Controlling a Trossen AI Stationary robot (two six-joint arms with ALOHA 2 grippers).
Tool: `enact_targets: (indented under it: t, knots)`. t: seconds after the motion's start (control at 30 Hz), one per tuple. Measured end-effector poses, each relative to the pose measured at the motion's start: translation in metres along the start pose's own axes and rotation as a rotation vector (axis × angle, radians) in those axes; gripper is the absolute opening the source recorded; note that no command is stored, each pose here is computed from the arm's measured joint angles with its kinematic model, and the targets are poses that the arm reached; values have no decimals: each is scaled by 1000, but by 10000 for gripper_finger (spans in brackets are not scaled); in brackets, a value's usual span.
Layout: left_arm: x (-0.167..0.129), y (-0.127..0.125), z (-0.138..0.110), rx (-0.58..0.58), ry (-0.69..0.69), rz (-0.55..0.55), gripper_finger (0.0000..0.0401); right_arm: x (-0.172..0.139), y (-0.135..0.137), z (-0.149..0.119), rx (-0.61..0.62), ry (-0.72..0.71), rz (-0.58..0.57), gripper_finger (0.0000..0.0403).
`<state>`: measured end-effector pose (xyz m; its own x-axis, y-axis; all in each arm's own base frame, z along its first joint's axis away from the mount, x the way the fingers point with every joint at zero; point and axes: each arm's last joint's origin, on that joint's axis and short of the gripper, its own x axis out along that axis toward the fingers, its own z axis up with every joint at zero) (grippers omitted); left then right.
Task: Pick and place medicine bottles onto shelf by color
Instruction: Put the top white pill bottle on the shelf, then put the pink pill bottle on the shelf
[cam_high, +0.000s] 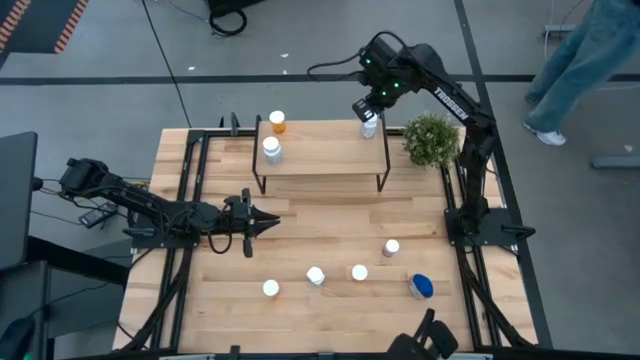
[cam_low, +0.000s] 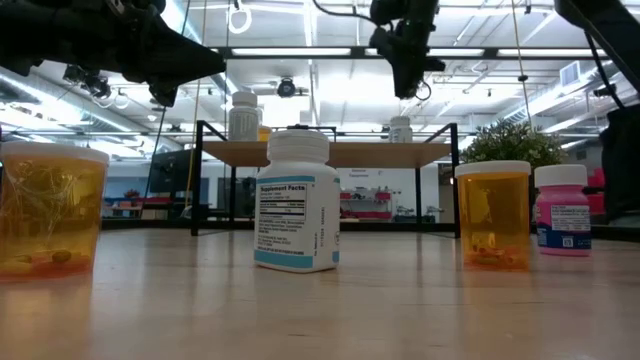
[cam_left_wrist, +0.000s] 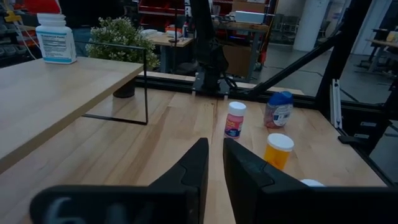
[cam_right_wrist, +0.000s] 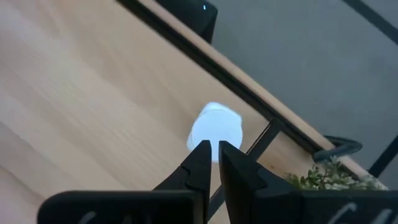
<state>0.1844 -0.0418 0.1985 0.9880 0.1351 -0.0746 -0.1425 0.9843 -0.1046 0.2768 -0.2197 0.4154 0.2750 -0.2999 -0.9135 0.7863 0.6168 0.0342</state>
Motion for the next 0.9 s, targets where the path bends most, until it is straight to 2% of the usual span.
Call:
enact_targets:
  t: [0.2, 0.53, 0.7, 0.9]
  knots:
    - [0, 0, 0, -2, 0, 0, 51, -5, 13, -5, 7, 4, 57, 39]
    - [0, 0, 0, -4, 0, 0, 53, -15, 89, -35, -180, 31, 174, 39]
    - [0, 0, 0, -8, -1, 0, 56, -2, 128, -61, -242, 123, 181, 39]
    - [0, -1, 0, -19, 1, -10, 51, 31, 171, -109, -325, 296, 135, 39]
